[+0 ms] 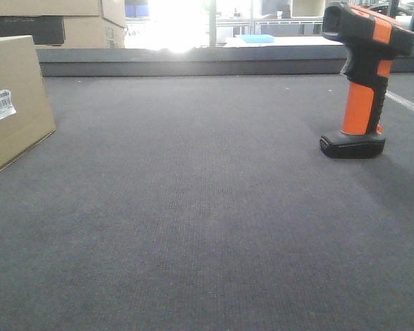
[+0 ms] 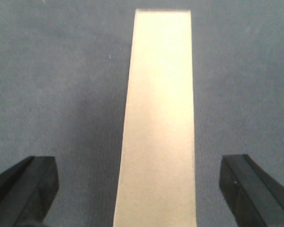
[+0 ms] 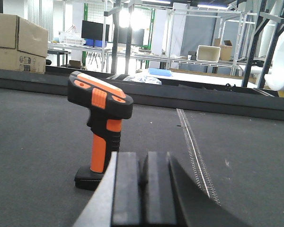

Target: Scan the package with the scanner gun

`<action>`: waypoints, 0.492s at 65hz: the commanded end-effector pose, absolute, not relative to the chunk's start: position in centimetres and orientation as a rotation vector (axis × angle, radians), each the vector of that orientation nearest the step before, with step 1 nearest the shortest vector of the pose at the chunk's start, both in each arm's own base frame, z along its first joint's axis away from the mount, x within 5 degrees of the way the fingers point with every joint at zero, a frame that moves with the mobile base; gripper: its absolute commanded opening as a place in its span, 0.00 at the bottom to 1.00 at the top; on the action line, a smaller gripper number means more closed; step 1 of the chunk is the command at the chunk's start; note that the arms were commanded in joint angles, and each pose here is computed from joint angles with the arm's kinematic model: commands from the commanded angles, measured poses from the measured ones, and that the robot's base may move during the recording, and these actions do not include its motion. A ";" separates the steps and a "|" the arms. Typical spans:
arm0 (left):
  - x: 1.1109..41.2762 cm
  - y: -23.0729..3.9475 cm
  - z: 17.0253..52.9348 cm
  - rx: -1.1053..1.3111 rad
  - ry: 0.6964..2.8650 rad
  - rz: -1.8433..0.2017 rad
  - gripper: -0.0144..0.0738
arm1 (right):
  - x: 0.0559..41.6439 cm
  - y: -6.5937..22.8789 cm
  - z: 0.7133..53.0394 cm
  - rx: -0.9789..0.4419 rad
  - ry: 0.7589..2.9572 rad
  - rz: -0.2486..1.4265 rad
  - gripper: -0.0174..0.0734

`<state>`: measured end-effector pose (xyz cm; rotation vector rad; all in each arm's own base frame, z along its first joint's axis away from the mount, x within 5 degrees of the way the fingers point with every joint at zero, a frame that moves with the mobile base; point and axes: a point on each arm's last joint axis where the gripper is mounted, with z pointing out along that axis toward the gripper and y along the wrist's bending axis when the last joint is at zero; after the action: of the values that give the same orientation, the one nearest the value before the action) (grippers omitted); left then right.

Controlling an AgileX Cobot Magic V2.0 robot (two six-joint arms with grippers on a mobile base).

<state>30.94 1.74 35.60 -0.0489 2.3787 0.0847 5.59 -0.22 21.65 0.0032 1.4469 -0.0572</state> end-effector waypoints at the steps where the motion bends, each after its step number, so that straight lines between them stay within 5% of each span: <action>1: 31.7 1.5 35.6 -0.051 2.413 0.072 0.84 | 5.5 -0.2 21.9 0.002 1.423 -0.064 0.01; 32: 32.8 1.6 33.5 -0.057 2.594 0.074 0.84 | 5.5 -0.2 21.9 0.002 1.423 -0.064 0.01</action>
<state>32.61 1.82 33.70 -0.0585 2.5813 0.0887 5.59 -0.22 21.65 0.0032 1.4469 -0.0572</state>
